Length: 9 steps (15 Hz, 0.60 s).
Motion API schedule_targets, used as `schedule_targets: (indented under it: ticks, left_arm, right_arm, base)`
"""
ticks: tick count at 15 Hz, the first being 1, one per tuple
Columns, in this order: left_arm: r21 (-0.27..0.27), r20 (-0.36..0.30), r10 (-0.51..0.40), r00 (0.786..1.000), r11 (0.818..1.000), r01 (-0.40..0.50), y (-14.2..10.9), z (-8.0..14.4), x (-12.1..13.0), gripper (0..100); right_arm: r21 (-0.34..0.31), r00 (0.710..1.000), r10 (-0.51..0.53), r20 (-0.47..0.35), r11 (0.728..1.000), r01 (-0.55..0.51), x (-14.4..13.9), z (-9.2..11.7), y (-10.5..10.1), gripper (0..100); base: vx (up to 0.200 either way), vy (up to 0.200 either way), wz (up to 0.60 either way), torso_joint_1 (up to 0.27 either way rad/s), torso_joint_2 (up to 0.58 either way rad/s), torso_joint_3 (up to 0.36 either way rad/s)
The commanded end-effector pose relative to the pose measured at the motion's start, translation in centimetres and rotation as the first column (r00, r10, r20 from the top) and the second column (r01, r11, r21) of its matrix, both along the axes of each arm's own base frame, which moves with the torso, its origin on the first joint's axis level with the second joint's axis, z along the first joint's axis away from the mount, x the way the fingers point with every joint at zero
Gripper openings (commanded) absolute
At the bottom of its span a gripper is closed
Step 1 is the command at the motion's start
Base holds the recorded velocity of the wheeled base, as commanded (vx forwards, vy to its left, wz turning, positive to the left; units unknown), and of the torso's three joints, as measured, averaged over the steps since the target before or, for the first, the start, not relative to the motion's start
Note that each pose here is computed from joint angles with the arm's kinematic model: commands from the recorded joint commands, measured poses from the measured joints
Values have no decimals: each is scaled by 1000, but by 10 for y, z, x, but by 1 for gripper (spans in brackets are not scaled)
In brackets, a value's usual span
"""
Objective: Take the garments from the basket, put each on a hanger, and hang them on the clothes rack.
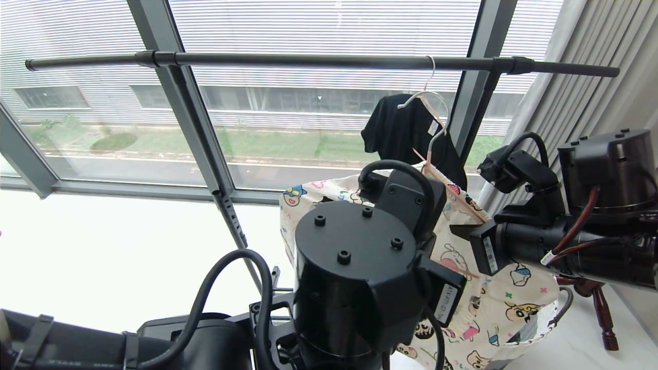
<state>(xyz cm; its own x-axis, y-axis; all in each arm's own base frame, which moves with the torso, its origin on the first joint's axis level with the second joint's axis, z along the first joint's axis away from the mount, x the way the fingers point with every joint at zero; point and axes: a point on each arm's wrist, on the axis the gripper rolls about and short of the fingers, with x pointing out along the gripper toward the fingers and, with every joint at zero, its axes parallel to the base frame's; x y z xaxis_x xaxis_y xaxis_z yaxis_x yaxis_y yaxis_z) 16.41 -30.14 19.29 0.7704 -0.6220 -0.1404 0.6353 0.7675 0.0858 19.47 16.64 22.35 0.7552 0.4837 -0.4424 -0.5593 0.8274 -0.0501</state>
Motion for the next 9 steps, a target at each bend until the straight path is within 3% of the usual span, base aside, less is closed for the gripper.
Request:
schedule_targets:
  ticks: [1, 3, 4, 7, 9]
  left_arm:
    - [12, 7, 22, 1000, 1000, -22, 9, 1, 3, 0]
    - [39, 53, 52, 997, 998, -54, 13, 7, 3, 0]
    - [40, 60, 51, 997, 998, -54, 14, 9, 3, 100]
    - [50, 58, 58, 997, 997, -61, 17, 7, 1, 100]
    - [113, 48, 99, 994, 988, -104, 38, -6, 0, 100]
  right_arm:
    - [2, 1000, -4, 2, 1000, 4, 0, 1, -1, 0]
    - [2, 1000, -5, 2, 1000, 5, 0, 1, -2, 0]
    - [3, 1000, -5, 3, 1000, 5, 0, 1, -2, 0]
    - [4, 1000, -22, 4, 1000, 22, 2, 1, -6, 0]
    - [9, 999, -52, 12, 999, 52, 3, 4, -15, 0]
  base:
    - [0, 0, 0, 0, 0, 0]
    - [0, 0, 0, 0, 0, 0]
    - [0, 0, 0, 0, 0, 0]
    - [0, 0, 0, 0, 0, 0]
    - [0, 0, 0, 0, 0, 0]
